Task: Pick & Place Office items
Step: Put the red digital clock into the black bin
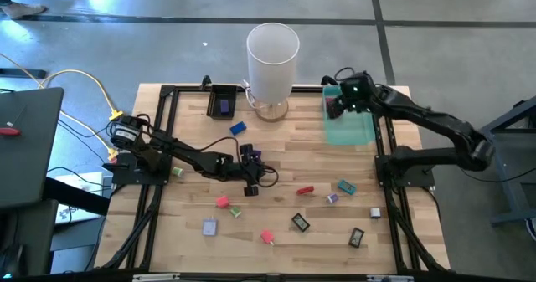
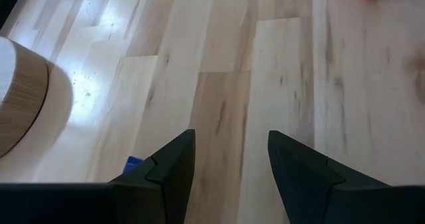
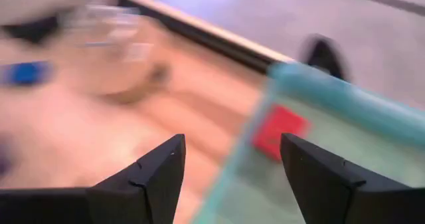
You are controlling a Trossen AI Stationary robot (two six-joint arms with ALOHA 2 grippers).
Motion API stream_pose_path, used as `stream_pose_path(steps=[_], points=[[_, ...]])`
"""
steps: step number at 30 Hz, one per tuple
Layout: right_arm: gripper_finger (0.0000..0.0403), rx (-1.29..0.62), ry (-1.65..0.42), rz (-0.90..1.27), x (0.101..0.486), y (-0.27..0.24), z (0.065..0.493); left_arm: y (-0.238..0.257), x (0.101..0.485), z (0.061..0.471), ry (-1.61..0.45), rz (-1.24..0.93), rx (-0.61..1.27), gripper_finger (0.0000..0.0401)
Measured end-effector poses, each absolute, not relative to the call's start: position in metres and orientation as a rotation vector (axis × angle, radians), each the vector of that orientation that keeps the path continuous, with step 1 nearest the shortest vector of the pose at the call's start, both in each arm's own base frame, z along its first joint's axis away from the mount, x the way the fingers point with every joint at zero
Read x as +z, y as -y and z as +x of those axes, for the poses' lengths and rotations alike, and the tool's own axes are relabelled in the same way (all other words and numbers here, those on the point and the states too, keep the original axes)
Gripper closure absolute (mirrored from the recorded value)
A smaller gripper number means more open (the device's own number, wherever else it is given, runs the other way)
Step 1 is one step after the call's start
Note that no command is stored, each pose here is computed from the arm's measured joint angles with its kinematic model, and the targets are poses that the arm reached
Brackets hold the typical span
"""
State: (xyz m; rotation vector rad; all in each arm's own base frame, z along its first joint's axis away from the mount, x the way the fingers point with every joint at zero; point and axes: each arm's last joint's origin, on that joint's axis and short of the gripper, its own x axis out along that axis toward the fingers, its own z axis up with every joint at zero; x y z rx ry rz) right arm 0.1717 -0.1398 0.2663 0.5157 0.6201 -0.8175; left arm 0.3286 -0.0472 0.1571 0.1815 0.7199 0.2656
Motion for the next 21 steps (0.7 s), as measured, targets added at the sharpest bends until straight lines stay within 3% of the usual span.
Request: stream_pose_path(steps=[6, 11, 21], points=[[0.0169, -0.430, -0.574, 0.511, 0.284, 0.096, 0.182, 0.050, 0.158, 0.329, -0.714, 0.192, 0.251, 0.0220], [0.0169, -0.178, -0.660, 0.489, 0.280, 0.067, 0.192, 0.052, 0.158, 0.328, -0.712, 0.190, 0.249, 0.0220], [0.0169, 0.064, -0.813, 0.410, 0.238, 0.013, 0.199, 0.057, 0.160, 0.330, -0.682, 0.205, 0.227, 0.0220]])
